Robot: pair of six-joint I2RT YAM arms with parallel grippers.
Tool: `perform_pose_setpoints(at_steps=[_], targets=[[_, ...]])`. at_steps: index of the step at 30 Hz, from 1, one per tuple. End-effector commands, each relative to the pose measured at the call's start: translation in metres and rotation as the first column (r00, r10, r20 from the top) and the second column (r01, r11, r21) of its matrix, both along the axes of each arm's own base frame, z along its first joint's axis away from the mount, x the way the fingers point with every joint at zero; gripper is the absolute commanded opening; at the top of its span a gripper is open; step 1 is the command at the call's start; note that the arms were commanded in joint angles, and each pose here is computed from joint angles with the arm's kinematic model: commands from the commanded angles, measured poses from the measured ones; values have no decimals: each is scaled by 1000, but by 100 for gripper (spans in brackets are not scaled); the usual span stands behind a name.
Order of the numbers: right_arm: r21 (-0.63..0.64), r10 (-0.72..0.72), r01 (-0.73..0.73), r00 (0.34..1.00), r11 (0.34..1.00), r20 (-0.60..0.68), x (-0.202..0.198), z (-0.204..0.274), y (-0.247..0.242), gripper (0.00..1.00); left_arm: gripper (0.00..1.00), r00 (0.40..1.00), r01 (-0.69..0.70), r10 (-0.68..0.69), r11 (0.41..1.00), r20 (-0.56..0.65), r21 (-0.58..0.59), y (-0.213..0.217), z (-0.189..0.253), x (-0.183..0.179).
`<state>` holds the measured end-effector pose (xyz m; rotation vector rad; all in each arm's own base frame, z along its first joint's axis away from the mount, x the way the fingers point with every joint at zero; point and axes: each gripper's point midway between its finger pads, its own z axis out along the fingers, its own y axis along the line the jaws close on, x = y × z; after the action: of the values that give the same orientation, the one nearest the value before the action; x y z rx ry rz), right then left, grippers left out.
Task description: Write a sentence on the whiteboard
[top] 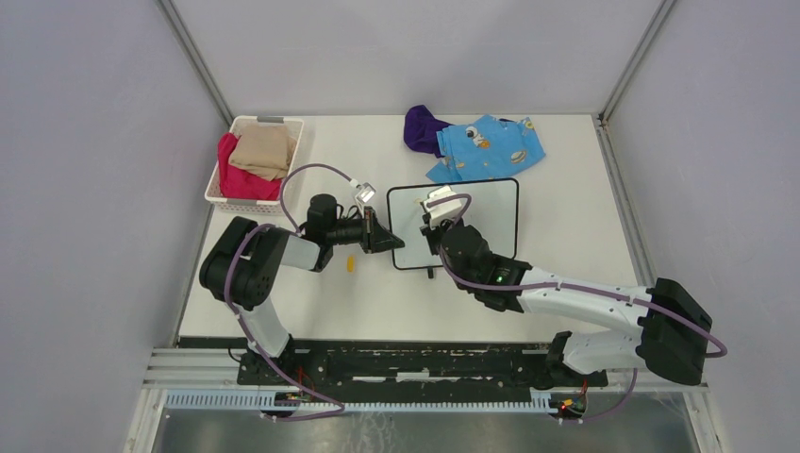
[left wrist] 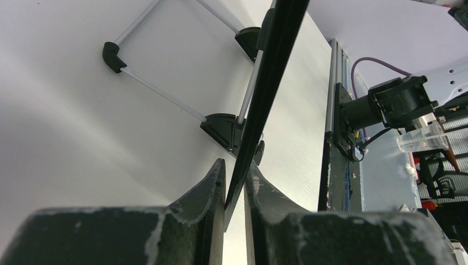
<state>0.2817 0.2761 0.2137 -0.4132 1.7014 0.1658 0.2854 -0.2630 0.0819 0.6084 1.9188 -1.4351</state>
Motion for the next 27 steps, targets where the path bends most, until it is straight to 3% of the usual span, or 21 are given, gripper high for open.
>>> perform_pose_setpoints(at_steps=[1,16,27], targets=[[-2,5,-5,1000,1000,-18,0,-5,-4,0,16,998,-6,5,1000,57,14,0,6,7],[96,104,-104,995,990,-2,-3,10,22,0,15,998,-2,1,1000,58,22,0,5,7],[129,60,-69,996,989,72,-6,37,-11,0,15,999,-3,1,999,53,34,0,2,7]])
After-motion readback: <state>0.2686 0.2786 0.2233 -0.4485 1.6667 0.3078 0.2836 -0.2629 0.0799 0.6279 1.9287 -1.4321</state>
